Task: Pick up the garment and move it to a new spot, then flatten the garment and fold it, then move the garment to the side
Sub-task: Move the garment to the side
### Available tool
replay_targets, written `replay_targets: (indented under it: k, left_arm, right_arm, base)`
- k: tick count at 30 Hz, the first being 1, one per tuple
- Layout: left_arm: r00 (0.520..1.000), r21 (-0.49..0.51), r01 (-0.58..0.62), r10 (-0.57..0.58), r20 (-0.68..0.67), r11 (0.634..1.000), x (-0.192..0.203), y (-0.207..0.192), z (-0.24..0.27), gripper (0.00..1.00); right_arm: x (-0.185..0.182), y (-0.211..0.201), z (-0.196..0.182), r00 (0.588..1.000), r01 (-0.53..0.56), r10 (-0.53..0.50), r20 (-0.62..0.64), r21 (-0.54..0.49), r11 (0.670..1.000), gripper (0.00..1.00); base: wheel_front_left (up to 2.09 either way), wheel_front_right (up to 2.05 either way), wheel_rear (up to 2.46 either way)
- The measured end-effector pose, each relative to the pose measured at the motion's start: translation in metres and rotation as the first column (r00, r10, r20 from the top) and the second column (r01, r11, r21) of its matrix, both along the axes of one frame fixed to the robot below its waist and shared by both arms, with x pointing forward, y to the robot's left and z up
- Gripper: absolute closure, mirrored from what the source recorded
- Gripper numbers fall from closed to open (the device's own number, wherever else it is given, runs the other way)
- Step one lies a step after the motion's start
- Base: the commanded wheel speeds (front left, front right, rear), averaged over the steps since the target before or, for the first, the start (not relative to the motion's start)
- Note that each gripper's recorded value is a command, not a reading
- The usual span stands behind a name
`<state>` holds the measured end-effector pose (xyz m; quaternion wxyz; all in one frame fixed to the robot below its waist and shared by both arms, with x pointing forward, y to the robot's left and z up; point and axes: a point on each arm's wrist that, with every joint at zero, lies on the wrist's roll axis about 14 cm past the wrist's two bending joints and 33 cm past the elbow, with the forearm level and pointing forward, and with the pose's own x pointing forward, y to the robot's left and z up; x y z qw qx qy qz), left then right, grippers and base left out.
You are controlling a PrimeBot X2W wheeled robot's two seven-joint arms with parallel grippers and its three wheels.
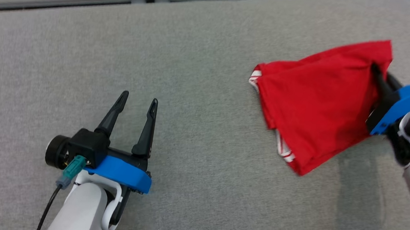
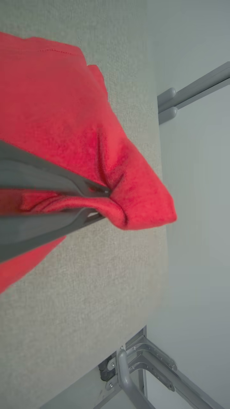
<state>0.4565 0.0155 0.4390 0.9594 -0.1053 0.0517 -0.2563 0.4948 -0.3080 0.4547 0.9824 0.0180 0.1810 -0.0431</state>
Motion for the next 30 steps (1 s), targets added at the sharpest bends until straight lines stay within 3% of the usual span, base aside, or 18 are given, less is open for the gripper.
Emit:
replay_targets:
  k: [10, 25, 26, 28, 29, 30]
  left_arm:
    - [0.997, 0.04, -0.05, 0.052, -0.057, 0.998, 0.018, 0.026, -0.037, 0.0]
    - [0.996, 0.041, -0.056, 0.059, -0.071, 0.998, 0.026, 0.027, -0.047, 0.0]
    - [0.996, 0.04, -0.055, 0.058, -0.07, 0.998, 0.027, 0.026, -0.047, 0.0]
    - [0.996, 0.04, -0.055, 0.057, -0.067, 0.998, 0.027, 0.026, -0.046, 0.0]
    - [0.996, 0.04, -0.055, 0.057, -0.066, 0.998, 0.027, 0.026, -0.045, 0.0]
    - [0.996, 0.04, -0.055, 0.057, -0.064, 0.998, 0.027, 0.026, -0.044, 0.0]
  right_arm:
    - [0.06, -0.015, -0.008, 0.999, 0.032, -0.032, 0.011, -0.032, 0.999, 1.0]
    - [0.061, -0.057, -0.014, 0.987, 0.157, -0.159, -0.011, -0.107, 0.982, 1.0]
    - [0.06, -0.058, -0.015, 0.987, 0.159, -0.162, -0.016, -0.111, 0.981, 0.8]
    - [0.056, -0.062, -0.017, 0.984, 0.17, -0.175, -0.04, -0.112, 0.979, 0.23]
    - [0.054, -0.063, -0.018, 0.982, 0.174, -0.181, -0.053, -0.111, 0.978, 0.0]
    - [0.052, -0.064, -0.019, 0.981, 0.175, -0.183, -0.063, -0.114, 0.978, 0.0]
  base:
    - [0.0, 0.0, 0.0]
    - [0.0, 0.0, 0.0]
    - [0.0, 0.0, 0.0]
    - [0.0, 0.0, 0.0]
    - [0.0, 0.0, 0.0]
    - [0.0, 0.0, 0.0]
